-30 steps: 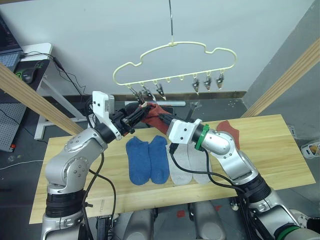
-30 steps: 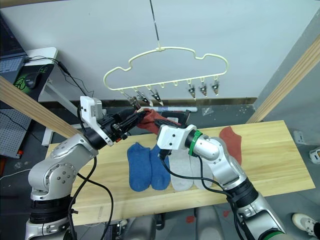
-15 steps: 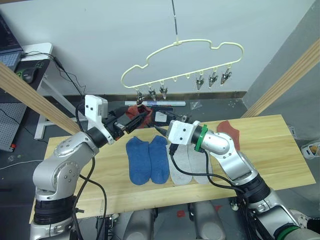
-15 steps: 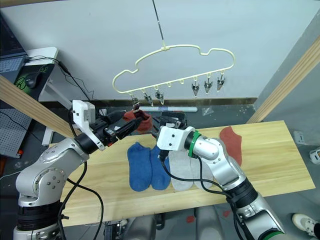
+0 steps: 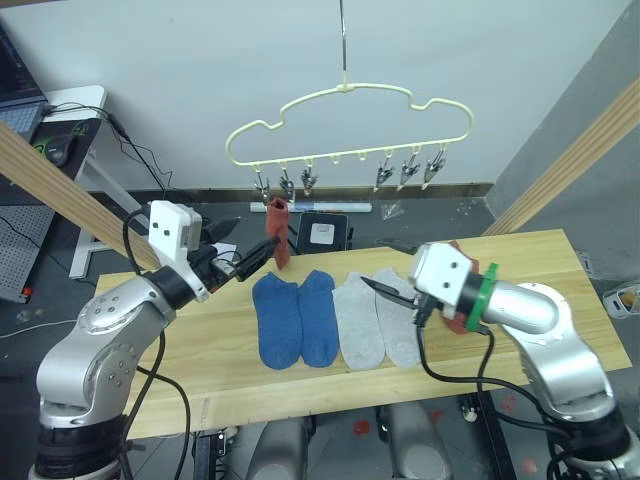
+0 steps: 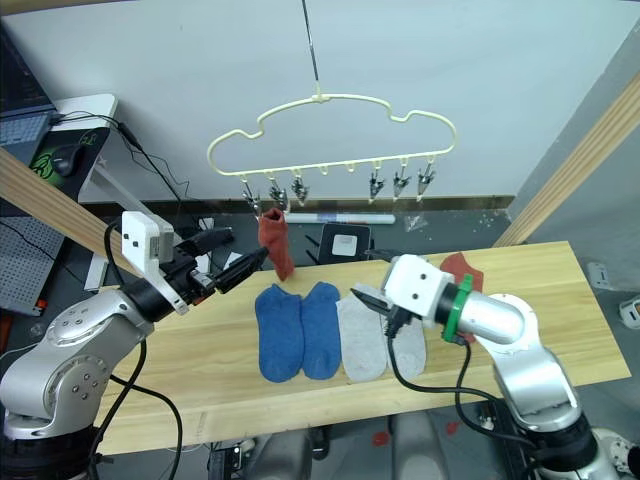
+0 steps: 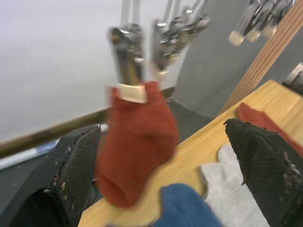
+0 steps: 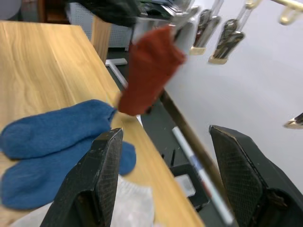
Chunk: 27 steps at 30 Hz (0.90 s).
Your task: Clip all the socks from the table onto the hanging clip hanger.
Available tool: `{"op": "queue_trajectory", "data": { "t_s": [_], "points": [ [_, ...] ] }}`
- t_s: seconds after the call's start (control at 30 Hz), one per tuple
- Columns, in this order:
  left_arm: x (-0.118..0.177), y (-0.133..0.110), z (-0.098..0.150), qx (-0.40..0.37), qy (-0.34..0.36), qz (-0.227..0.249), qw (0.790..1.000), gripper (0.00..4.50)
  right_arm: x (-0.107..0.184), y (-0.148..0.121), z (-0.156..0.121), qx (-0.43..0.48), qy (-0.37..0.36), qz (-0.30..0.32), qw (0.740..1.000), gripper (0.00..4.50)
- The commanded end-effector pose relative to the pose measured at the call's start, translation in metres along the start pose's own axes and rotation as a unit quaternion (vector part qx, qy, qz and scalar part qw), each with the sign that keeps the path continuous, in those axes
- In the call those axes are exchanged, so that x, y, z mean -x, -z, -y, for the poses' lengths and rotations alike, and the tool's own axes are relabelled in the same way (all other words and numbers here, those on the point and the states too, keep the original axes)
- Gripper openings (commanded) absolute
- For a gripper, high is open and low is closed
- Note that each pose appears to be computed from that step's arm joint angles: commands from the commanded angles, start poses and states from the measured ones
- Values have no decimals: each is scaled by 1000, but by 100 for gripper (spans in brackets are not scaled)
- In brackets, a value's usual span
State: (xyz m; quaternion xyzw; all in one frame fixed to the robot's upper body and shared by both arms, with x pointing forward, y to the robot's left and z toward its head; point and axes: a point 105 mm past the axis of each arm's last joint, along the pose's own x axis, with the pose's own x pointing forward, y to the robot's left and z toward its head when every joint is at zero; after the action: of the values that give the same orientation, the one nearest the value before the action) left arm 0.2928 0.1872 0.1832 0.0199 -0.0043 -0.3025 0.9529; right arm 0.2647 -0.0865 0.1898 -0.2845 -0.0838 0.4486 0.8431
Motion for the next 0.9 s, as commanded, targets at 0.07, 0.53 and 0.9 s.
{"op": "queue_trajectory", "data": {
  "t_s": [0.07,0.53,0.9],
  "points": [
    [8,-13,6,-30,-2,23,999,450,22,-15,8,-18,27,14,999,302],
    [-5,-10,23,-61,-57,71,994,450,38,-15,23,-32,35,13,999,302],
    [-31,-11,36,-66,-59,114,990,367,40,-18,30,-25,49,15,998,307]
  ]
}}
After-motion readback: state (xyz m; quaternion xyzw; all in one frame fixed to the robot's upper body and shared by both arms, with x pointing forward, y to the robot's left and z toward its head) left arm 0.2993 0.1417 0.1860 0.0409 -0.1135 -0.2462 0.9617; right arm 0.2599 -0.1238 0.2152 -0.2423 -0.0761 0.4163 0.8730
